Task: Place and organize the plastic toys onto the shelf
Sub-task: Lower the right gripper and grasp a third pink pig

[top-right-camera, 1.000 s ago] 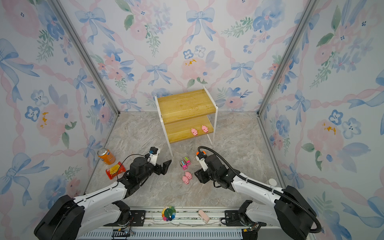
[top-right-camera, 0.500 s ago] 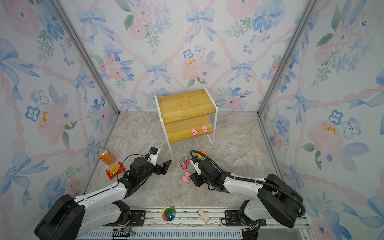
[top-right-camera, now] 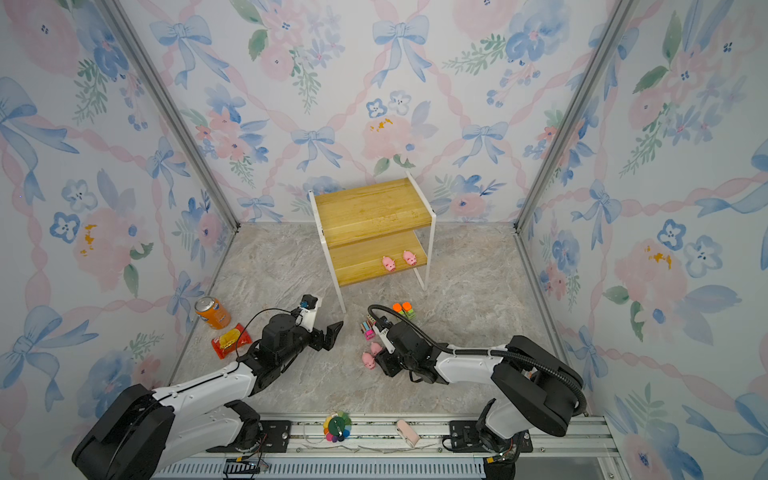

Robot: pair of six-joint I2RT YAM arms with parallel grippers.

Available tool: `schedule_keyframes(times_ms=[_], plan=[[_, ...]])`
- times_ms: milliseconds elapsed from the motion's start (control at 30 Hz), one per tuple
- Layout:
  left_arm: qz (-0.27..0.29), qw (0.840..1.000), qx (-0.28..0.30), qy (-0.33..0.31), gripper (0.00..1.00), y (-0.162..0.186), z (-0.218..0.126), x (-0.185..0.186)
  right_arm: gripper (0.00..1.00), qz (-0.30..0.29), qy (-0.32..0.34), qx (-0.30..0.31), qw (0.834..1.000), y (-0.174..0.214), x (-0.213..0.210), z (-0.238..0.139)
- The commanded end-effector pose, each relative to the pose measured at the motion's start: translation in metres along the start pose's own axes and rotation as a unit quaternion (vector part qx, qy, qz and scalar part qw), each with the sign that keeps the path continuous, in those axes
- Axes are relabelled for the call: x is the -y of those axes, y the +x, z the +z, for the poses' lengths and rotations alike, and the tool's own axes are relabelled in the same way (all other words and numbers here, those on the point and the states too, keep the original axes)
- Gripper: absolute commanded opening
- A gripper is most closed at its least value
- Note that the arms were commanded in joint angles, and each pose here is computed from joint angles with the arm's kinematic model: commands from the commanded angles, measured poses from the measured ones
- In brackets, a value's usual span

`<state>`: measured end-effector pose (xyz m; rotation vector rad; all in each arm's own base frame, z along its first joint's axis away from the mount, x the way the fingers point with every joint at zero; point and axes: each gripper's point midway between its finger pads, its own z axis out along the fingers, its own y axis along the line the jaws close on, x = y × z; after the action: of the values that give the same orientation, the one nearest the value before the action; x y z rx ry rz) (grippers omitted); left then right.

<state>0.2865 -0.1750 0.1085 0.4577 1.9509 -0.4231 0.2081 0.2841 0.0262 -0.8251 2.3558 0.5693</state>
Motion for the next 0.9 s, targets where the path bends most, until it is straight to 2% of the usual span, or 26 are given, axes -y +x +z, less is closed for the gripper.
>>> schedule_keyframes(times_ms=[0, 500, 867], plan=[[0.002, 1.0, 0.005, -0.005, 0.98, -0.003, 0.001, -0.003, 0.54, -0.006, -0.003, 0.005, 1.0, -0.008, -0.006, 0.005], [0.004, 1.0, 0.003, -0.006, 0.98, -0.001, 0.001, -0.003, 0.34, 0.005, -0.002, -0.013, 1.0, 0.001, -0.005, 0.014], [0.004, 1.0, 0.004, -0.006, 0.98, -0.002, 0.001, -0.003, 0.29, 0.008, 0.0, -0.004, 1.0, -0.003, -0.004, 0.002]])
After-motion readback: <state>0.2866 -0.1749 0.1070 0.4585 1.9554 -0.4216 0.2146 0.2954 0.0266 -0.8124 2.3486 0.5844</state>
